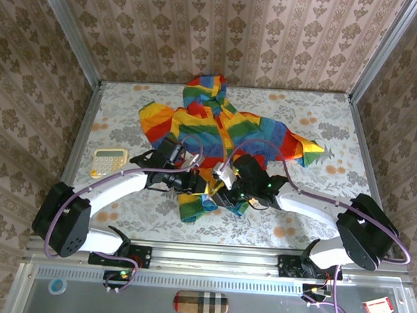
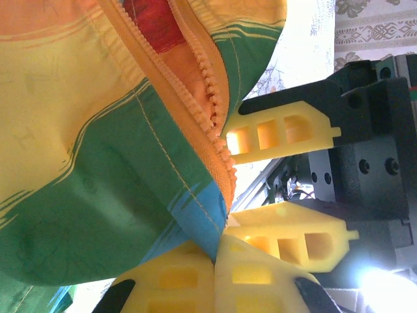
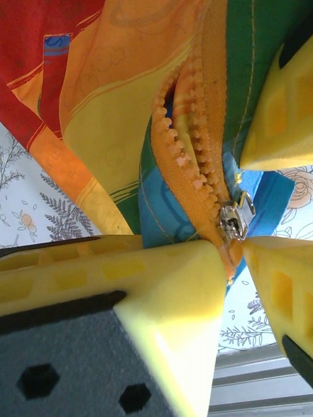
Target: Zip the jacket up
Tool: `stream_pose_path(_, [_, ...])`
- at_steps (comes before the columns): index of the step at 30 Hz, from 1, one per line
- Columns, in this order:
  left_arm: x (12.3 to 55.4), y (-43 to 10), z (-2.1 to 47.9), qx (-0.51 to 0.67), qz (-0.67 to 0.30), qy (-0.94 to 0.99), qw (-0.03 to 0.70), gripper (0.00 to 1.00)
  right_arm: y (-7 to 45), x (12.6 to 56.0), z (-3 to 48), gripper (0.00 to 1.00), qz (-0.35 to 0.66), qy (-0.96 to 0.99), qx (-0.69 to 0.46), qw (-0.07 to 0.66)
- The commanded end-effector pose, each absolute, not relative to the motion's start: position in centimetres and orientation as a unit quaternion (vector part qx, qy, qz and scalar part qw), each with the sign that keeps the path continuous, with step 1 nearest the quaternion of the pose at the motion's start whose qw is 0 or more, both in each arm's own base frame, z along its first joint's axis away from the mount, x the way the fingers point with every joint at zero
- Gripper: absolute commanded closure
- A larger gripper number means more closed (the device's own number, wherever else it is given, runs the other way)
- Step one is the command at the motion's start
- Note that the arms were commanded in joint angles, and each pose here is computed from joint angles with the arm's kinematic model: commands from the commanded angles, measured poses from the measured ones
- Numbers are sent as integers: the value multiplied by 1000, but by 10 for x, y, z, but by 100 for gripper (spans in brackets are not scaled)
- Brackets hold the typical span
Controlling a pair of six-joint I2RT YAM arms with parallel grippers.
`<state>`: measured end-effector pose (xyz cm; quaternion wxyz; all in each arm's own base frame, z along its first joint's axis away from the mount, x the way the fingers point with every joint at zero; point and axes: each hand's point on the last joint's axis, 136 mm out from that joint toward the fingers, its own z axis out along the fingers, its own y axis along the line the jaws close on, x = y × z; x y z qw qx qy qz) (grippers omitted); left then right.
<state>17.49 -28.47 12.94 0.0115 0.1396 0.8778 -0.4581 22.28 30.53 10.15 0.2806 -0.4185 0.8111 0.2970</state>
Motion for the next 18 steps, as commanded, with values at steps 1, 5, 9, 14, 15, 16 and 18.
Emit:
stream_pose_path(1, [175, -286, 142, 156, -463, 872, 19, 100, 318, 229, 115, 80, 309, 793, -427, 307])
stream_pose_path(5, [172, -284, 141, 156, -459, 874, 18, 100, 317, 232, 114, 99, 302, 798, -422, 307])
stream_pose_path(9, [172, -282, 140, 156, -456, 876, 19, 100, 310, 230, 109, 100, 290, 805, -421, 303])
stream_pose_path(14, [170, -280, 138, 161, -452, 877, 16, 100, 302, 230, 116, 100, 280, 802, -416, 324])
stream_pose_path(15, [169, -279, 138, 162, -450, 878, 16, 100, 301, 232, 117, 100, 276, 804, -412, 329])
stream_pose_path(16, [169, -278, 136, 164, -447, 879, 14, 100, 300, 234, 119, 100, 274, 805, -407, 333])
stream_pose_path(18, [167, -276, 135, 166, -441, 882, 12, 100, 299, 238, 121, 100, 273, 809, -399, 335])
